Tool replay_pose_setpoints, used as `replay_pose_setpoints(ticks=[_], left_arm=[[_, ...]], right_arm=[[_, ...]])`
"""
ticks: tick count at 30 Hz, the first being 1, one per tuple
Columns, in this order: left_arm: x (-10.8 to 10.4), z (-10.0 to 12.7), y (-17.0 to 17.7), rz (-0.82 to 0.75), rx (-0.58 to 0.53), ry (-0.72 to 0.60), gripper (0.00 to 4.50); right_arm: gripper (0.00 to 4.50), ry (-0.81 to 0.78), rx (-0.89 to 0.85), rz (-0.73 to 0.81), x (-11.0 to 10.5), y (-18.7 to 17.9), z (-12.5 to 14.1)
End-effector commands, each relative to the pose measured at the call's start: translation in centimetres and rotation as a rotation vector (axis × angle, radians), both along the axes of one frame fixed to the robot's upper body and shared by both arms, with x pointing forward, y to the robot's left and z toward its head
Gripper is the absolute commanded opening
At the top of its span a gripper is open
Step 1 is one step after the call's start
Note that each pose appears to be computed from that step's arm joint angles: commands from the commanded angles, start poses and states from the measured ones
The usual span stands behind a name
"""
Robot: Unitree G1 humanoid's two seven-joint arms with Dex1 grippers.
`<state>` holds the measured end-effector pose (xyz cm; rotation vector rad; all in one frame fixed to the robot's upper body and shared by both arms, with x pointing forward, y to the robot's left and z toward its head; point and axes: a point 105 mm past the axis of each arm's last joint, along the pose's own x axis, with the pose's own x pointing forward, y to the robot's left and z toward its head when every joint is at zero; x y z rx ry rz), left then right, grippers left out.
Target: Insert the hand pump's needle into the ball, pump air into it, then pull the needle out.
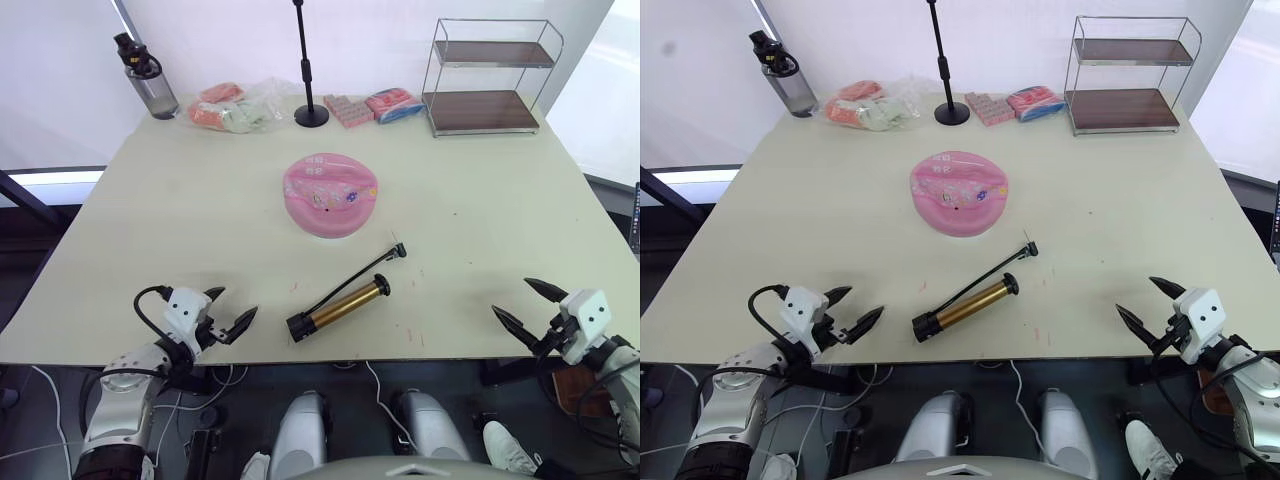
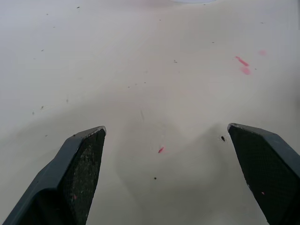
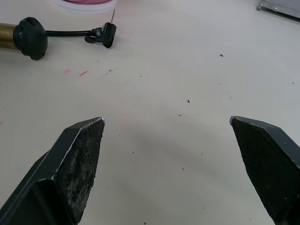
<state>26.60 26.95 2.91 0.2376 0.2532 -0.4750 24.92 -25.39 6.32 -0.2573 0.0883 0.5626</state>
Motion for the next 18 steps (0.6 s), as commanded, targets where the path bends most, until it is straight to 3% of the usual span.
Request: replay_pose_setpoints(ticks=[1, 10, 18], left_arm=[[0.5, 0.8, -0.6, -0.029, 0.011, -0.029, 4.43], [2.4, 2.1, -3.9, -0.133, -0.034, -0.001, 4.43], [4.6, 4.0, -9.2, -0.295, -0.057, 0.017, 4.43]], right_arm=[[4.50, -0.057, -0.016, -0.007, 0.0, -0.4, 1.7], [4.50, -0.084, 0.041, 0.130, -1.0, 1.6, 4.1], [4.50, -0.059, 0.057, 0.268, -2.7, 2.7, 5.2]])
